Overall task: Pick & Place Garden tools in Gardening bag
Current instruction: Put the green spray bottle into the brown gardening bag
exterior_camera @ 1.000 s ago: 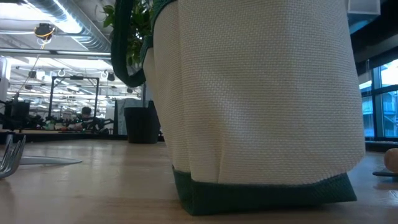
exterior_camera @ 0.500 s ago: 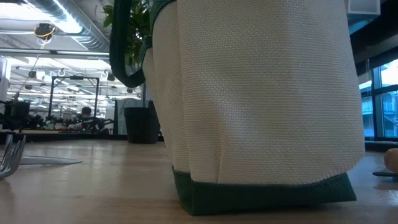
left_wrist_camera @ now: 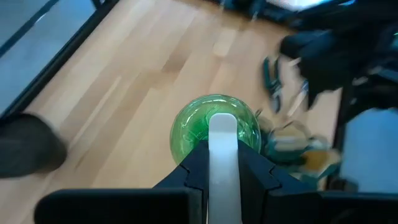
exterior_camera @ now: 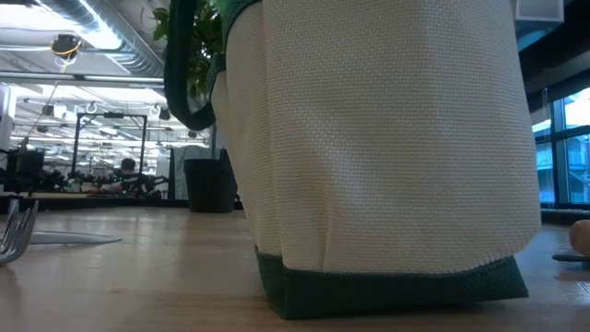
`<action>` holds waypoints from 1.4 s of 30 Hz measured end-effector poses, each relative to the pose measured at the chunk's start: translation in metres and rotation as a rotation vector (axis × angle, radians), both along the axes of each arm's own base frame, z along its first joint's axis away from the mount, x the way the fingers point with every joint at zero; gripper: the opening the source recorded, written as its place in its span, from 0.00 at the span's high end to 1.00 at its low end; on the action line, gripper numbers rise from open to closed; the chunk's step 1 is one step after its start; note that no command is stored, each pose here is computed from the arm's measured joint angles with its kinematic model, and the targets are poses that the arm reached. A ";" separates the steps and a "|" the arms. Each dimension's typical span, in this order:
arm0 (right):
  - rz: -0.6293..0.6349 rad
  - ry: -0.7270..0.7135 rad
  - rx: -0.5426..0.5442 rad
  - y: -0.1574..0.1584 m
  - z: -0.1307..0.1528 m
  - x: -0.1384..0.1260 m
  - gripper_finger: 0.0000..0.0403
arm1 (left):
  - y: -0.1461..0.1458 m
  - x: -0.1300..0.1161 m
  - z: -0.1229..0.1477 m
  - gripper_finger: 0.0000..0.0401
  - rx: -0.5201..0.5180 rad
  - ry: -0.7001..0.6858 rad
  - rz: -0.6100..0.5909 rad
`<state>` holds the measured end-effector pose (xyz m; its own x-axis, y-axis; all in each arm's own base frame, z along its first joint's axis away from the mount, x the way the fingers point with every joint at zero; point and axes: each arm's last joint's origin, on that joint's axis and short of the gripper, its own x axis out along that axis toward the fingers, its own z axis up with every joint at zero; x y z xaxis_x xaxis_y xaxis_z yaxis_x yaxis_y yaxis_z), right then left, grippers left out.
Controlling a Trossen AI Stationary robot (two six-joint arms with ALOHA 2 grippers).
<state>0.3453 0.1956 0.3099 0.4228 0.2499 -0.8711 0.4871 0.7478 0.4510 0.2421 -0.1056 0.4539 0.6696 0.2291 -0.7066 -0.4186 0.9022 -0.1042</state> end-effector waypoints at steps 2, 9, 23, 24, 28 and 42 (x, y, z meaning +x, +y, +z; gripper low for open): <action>-0.094 -0.004 0.014 0.014 -0.007 0.000 0.42 | 0.002 -0.004 -0.003 0.91 0.021 0.050 0.005; -0.387 -0.125 0.150 0.047 -0.039 0.027 0.42 | -0.005 -0.024 -0.002 0.91 0.065 0.110 -0.060; -0.491 0.079 0.136 0.027 -0.064 0.036 0.42 | -0.011 -0.066 0.018 0.91 0.049 -0.027 -0.097; -0.495 0.078 0.138 0.025 -0.063 0.036 0.42 | -0.012 -0.066 0.018 0.91 0.049 -0.028 -0.103; -0.493 0.074 0.131 0.020 -0.053 0.039 0.42 | -0.014 -0.068 0.019 0.91 0.047 -0.031 -0.113; -0.463 0.108 0.073 0.009 -0.032 0.038 0.42 | -0.013 -0.068 0.019 0.91 0.052 -0.046 -0.089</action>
<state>0.3835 0.2043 0.2781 0.4119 0.1192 -0.9034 0.8085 0.4095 0.4227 0.1743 -0.1185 0.4729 0.7205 0.2031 -0.6631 -0.3326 0.9402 -0.0734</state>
